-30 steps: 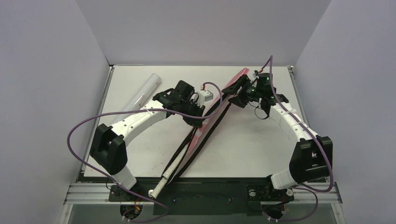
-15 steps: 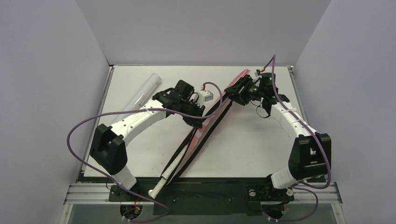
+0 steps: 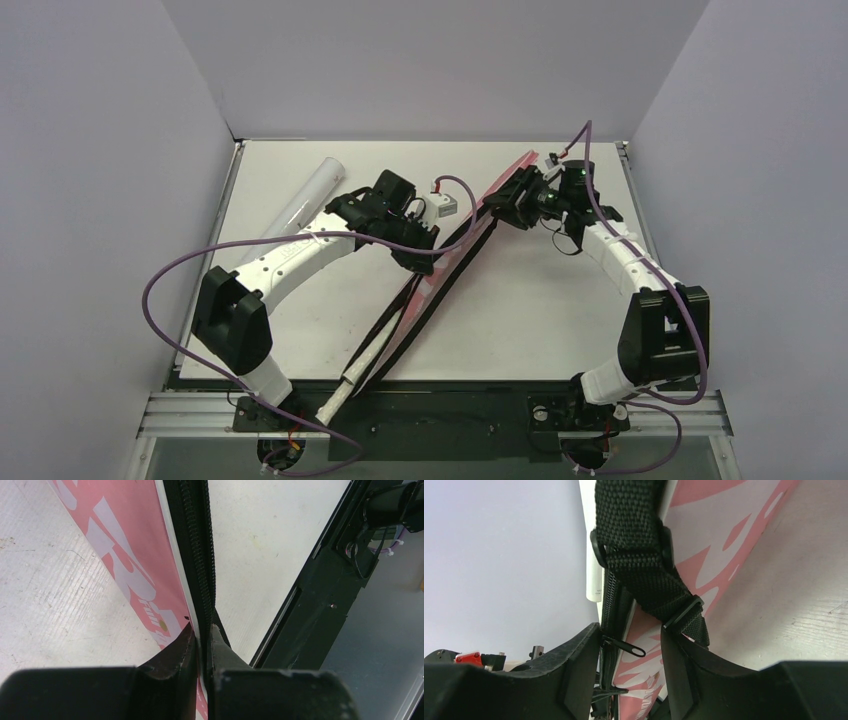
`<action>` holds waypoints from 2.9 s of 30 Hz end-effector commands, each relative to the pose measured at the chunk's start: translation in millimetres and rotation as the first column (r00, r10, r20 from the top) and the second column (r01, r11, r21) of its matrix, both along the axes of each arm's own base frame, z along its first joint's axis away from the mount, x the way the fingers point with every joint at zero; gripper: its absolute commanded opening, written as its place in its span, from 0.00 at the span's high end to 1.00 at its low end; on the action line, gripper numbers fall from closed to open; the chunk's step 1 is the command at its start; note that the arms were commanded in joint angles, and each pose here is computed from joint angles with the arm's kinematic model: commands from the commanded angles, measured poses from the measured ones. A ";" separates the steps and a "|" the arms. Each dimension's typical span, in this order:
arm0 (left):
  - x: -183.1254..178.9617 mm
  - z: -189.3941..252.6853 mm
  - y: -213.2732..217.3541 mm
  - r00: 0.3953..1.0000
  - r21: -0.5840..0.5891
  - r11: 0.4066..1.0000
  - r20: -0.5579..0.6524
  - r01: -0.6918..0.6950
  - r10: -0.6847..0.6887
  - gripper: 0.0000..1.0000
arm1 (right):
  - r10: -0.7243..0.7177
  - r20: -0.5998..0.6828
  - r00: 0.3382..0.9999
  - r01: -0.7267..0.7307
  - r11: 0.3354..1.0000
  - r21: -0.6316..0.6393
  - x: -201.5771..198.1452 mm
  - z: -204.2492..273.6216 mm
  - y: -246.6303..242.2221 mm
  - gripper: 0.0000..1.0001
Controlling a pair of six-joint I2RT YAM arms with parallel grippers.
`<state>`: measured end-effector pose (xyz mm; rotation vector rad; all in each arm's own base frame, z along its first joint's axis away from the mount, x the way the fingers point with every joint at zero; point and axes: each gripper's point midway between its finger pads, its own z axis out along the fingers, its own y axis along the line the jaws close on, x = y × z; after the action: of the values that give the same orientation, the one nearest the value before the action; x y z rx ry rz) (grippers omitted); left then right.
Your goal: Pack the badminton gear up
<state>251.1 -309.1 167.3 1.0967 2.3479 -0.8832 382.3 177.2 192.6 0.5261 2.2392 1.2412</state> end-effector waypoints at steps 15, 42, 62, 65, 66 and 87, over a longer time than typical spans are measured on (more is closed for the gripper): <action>-1.8 59.0 -13.0 0.994 -0.145 0.987 0.099 0.066 -0.052 1.00 | 0.032 0.126 0.991 -0.040 0.997 0.059 5.6 29.3 -10.0 0.62; -0.8 54.7 -14.7 0.994 -0.142 0.988 0.098 0.067 -0.053 1.00 | 0.055 0.163 0.985 -0.065 0.996 0.057 -10.9 55.0 -11.1 0.75; 2.8 55.7 -15.4 0.993 -0.138 0.989 0.108 0.057 -0.042 1.00 | 0.060 0.106 0.993 -0.068 0.995 0.076 -22.3 38.9 6.9 1.00; 4.3 54.8 -15.8 0.993 -0.135 0.989 0.108 0.055 -0.040 1.00 | 0.097 0.100 0.990 -0.106 0.990 0.088 -34.0 37.7 27.7 1.00; 5.0 55.3 -16.0 0.993 -0.136 0.989 0.110 0.053 -0.038 1.00 | 0.126 0.097 0.987 -0.135 0.987 0.088 -40.8 36.9 38.5 1.00; 21.2 63.5 -20.8 0.989 -0.154 0.988 0.147 0.012 0.011 1.00 | 0.473 0.003 0.881 -0.468 0.872 0.144 -155.3 8.2 151.1 1.00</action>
<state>247.7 -301.4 165.4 1.0906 2.3902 -0.8675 260.4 302.1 187.5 0.1932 2.4000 1.5041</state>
